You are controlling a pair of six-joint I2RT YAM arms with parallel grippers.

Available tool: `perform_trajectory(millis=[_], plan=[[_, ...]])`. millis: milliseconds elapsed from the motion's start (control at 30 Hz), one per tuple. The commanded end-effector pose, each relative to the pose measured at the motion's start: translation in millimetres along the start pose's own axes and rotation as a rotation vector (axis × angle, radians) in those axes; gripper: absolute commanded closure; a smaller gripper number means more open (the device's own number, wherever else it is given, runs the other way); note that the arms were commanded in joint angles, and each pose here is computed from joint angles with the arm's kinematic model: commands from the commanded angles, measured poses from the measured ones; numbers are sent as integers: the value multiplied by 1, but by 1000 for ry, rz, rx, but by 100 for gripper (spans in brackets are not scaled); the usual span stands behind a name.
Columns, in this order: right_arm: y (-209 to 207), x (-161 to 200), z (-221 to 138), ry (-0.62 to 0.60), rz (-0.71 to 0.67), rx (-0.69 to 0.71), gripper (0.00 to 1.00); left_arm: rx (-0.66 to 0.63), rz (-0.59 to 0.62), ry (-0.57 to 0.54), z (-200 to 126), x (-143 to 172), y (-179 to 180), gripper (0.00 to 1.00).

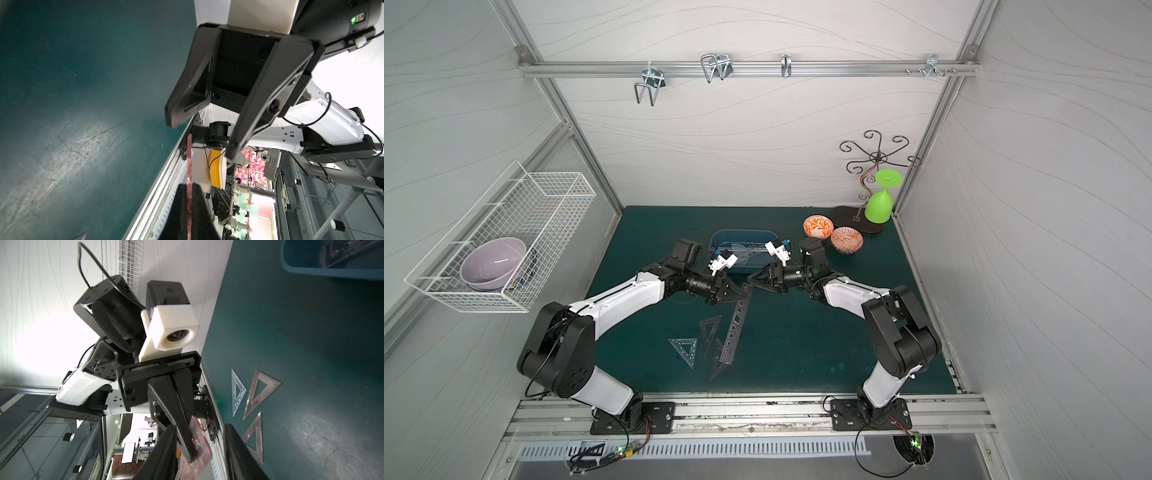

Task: Put the scattered rulers into the storage box
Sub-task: Pick up the ruler from the center of the board.

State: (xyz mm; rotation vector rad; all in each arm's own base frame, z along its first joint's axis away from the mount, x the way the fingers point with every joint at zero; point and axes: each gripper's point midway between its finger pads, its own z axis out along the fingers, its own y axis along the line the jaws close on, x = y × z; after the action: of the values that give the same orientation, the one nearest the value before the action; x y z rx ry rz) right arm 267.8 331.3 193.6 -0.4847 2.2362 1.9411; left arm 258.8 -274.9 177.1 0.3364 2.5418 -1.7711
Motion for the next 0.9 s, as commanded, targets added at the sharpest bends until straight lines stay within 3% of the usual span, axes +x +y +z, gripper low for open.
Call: perform_trajectory(millis=[0, 500, 667, 800, 867], plan=[[10, 2, 5, 28, -19, -40, 63, 31, 72, -21, -4, -4, -17, 100], [13, 12, 11, 62, -15, -67, 82, 22, 65, -30, -4, -7, -14, 100], [14, 11, 9, 56, -8, -68, 98, 18, 68, -37, -5, -9, -14, 100], [14, 6, 6, 34, -1, -59, 100, -21, 63, -64, -9, -13, -11, 100], [11, -1, 1, 9, 8, -38, 100, -60, 55, -91, -15, -16, -7, 85]])
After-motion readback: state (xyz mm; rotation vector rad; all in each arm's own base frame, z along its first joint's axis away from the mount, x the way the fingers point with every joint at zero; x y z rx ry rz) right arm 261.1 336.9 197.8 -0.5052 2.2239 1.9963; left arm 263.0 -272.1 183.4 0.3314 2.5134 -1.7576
